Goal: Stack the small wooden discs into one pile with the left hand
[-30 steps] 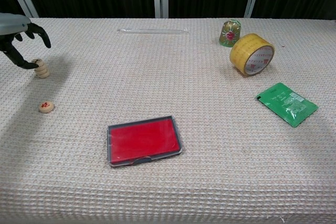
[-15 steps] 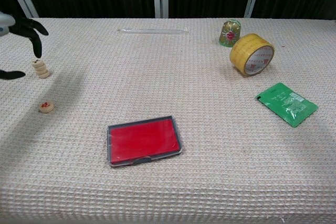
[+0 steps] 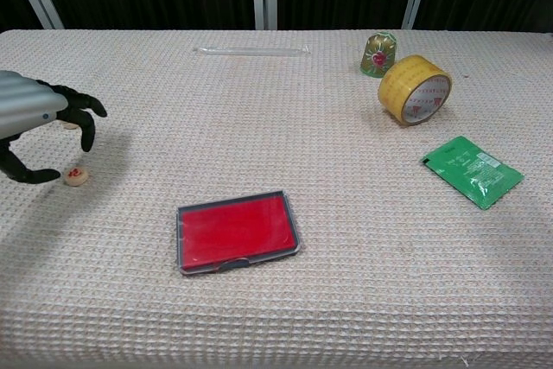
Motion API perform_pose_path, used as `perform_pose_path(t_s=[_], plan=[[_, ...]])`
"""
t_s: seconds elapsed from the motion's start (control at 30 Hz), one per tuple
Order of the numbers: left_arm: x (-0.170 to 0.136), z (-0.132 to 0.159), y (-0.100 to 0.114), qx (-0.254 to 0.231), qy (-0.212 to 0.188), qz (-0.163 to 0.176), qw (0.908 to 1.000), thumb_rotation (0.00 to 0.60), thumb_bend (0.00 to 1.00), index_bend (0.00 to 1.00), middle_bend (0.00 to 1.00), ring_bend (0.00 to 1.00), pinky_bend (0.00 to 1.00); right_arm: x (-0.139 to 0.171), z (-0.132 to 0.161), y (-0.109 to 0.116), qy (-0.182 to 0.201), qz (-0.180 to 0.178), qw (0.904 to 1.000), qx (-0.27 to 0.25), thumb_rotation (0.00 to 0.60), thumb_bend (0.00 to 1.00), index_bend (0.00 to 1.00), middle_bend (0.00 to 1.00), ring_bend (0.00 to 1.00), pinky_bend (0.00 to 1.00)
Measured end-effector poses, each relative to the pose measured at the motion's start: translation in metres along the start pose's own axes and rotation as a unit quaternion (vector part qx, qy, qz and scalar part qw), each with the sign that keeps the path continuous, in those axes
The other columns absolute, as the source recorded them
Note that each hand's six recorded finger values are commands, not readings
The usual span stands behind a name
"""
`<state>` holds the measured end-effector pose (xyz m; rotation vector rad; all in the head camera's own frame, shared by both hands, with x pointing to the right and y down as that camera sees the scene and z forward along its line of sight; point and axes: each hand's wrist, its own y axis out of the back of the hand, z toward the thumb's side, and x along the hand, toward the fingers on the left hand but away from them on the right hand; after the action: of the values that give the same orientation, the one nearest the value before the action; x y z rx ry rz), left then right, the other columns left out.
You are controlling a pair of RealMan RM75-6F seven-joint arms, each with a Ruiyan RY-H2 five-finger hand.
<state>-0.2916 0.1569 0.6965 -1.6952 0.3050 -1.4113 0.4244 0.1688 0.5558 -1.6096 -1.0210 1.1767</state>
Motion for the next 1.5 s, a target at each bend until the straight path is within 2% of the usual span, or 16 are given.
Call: perform_pose_path(t_s=[0.53,0.87,1.07,1.33,1.5], plan=[[0.005,0.003,-0.016,-0.012,0.008,-0.014,0.9998,0.600,0.31,0.43,0.14,0.12,0.20,0.000,-0.001,0.000,0.000,-0.001,1.0000,-0.001,0.600,0.23,0.26,0.27,0.04,0.12],[0.006,0.008,-0.017,-0.032,0.000,-0.020,0.9993,0.600,0.31,0.44,0.14,0.12,0.20,-0.001,-0.001,0.000,0.000,0.000,1.0000,0.000,0.600,0.23,0.26,0.27,0.04,0.12],[0.009,0.009,-0.017,-0.034,0.001,-0.021,0.9992,0.600,0.38,0.49,0.14,0.12,0.20,0.000,-0.002,0.000,-0.003,0.001,1.0000,0.000,0.600,0.23,0.26,0.27,0.04,0.12],[0.007,0.005,-0.013,-0.035,0.006,-0.018,0.9992,0.600,0.41,0.51,0.14,0.12,0.20,-0.001,-0.001,0.001,-0.001,0.000,1.0000,0.000,0.600,0.23,0.26,0.27,0.04,0.12],[0.004,-0.003,0.006,-0.043,0.015,0.005,0.9989,0.600,0.41,0.51,0.14,0.12,0.20,-0.001,0.001,0.004,0.003,-0.004,1.0000,0.002,0.600,0.23,0.26,0.27,0.04,0.12]])
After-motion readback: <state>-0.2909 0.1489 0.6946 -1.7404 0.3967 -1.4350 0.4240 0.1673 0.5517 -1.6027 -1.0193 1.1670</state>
